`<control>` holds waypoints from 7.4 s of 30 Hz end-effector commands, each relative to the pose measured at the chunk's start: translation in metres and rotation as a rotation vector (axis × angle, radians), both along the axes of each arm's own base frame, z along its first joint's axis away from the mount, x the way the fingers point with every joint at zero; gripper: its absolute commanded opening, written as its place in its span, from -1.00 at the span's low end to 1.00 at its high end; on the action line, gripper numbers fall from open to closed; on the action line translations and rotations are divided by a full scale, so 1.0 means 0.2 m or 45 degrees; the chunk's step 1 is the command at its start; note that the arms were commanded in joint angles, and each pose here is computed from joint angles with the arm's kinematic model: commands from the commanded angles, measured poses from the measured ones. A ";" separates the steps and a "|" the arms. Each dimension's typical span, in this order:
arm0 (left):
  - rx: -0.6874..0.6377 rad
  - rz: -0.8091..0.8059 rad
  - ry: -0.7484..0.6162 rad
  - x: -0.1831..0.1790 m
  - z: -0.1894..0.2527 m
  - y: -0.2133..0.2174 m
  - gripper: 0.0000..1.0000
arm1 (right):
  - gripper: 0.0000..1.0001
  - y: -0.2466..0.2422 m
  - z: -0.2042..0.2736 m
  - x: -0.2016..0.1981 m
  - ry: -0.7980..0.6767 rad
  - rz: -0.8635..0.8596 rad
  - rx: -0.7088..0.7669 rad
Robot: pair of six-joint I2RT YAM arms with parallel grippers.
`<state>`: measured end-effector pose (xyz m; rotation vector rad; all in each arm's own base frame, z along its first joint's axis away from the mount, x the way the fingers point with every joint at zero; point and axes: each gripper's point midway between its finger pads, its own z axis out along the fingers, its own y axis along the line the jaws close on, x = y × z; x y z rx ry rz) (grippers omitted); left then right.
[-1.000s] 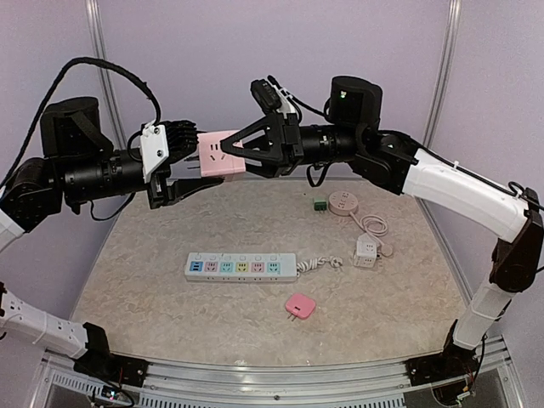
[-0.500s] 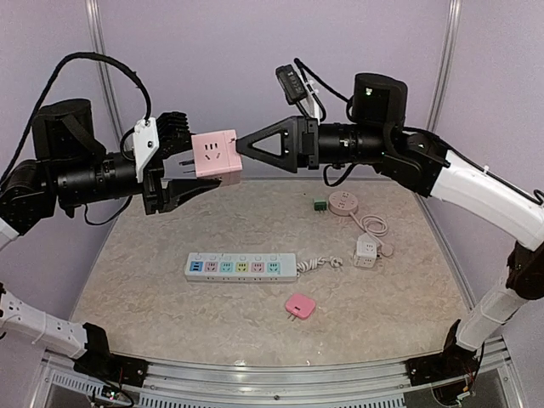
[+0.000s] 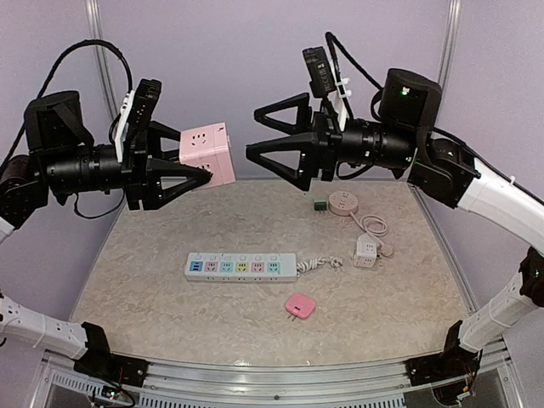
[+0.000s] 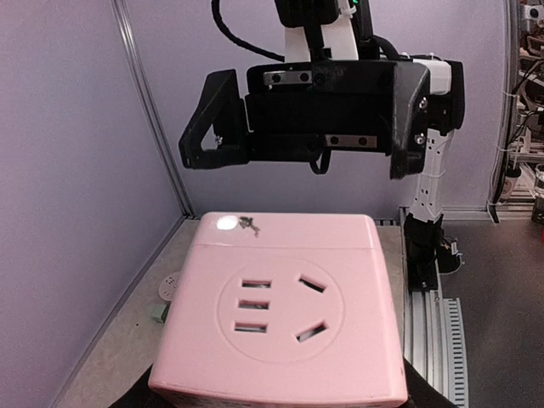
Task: Insert the plug
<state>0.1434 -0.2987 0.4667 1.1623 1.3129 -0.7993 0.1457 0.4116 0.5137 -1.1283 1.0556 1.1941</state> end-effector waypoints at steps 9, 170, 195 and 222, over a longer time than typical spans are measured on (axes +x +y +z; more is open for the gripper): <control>-0.043 -0.069 0.068 -0.02 0.03 -0.04 -1.00 | 0.96 0.18 -0.11 -0.08 0.039 0.097 -0.122; 1.186 0.703 0.973 0.76 -1.77 0.95 0.98 | -1.00 -0.20 -2.02 0.54 1.252 -1.242 -1.831; 1.181 0.707 0.964 0.75 -1.76 0.95 0.98 | -1.00 -0.22 -2.12 0.63 1.227 -1.286 -1.845; 1.170 0.471 0.408 0.74 -1.28 0.68 0.92 | -1.00 0.22 -1.65 0.60 1.410 -0.764 -1.240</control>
